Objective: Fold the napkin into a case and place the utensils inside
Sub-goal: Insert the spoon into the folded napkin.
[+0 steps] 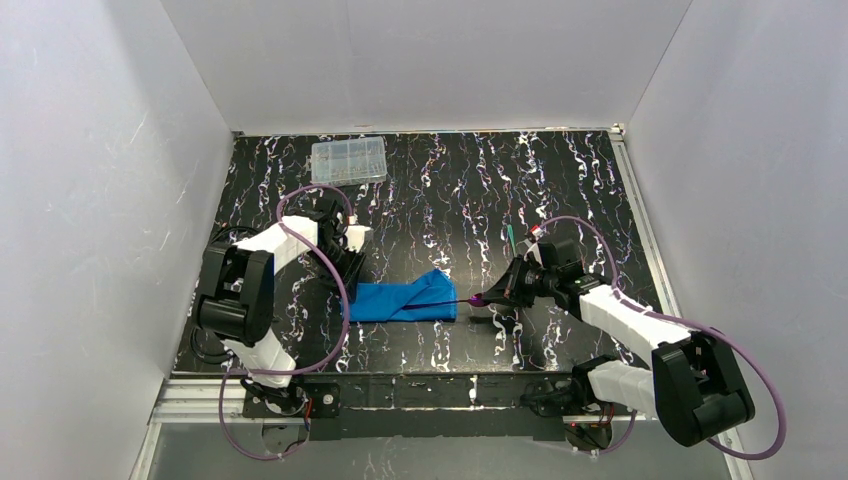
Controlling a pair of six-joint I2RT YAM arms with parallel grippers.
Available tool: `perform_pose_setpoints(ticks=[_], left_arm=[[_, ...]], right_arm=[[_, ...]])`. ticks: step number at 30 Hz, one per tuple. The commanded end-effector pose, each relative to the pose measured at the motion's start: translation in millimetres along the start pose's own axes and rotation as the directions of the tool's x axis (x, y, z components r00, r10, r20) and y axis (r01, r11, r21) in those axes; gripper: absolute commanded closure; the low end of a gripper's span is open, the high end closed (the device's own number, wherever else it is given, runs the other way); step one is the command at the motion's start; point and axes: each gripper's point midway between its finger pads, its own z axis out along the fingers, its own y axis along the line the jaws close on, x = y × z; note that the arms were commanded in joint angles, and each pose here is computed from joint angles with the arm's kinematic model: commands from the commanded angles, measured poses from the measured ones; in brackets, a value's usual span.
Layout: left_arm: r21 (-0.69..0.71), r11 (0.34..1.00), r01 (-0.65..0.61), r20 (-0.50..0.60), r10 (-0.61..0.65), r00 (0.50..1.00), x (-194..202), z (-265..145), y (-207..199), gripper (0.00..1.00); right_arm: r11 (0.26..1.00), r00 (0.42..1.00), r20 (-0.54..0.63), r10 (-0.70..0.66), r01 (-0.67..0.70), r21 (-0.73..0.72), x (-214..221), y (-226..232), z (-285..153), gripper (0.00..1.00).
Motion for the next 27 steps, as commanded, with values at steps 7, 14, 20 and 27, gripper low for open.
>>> perform_pose_setpoints(ticks=[7,14,20,27], left_arm=[[0.032,0.999,0.003,-0.038,-0.001,0.999,-2,3,-1,0.79],[0.038,0.999,0.007,-0.055,-0.005,0.998,-1,4,-1,0.82],[0.039,0.999,0.011,-0.057,-0.009,0.998,-1,4,-2,0.84],[0.040,0.999,0.010,-0.057,-0.008,0.998,-1,1,-3,0.85]], right_arm=[[0.990,0.997,0.075,-0.005,0.016,-0.141,-11,15,10,0.99],[0.980,0.997,0.078,-0.003,0.018,-0.196,-11,21,13,0.99],[0.980,0.997,0.080,-0.007,0.023,-0.199,-9,28,21,0.99],[0.985,0.996,0.078,-0.032,0.045,-0.167,-4,37,37,0.99]])
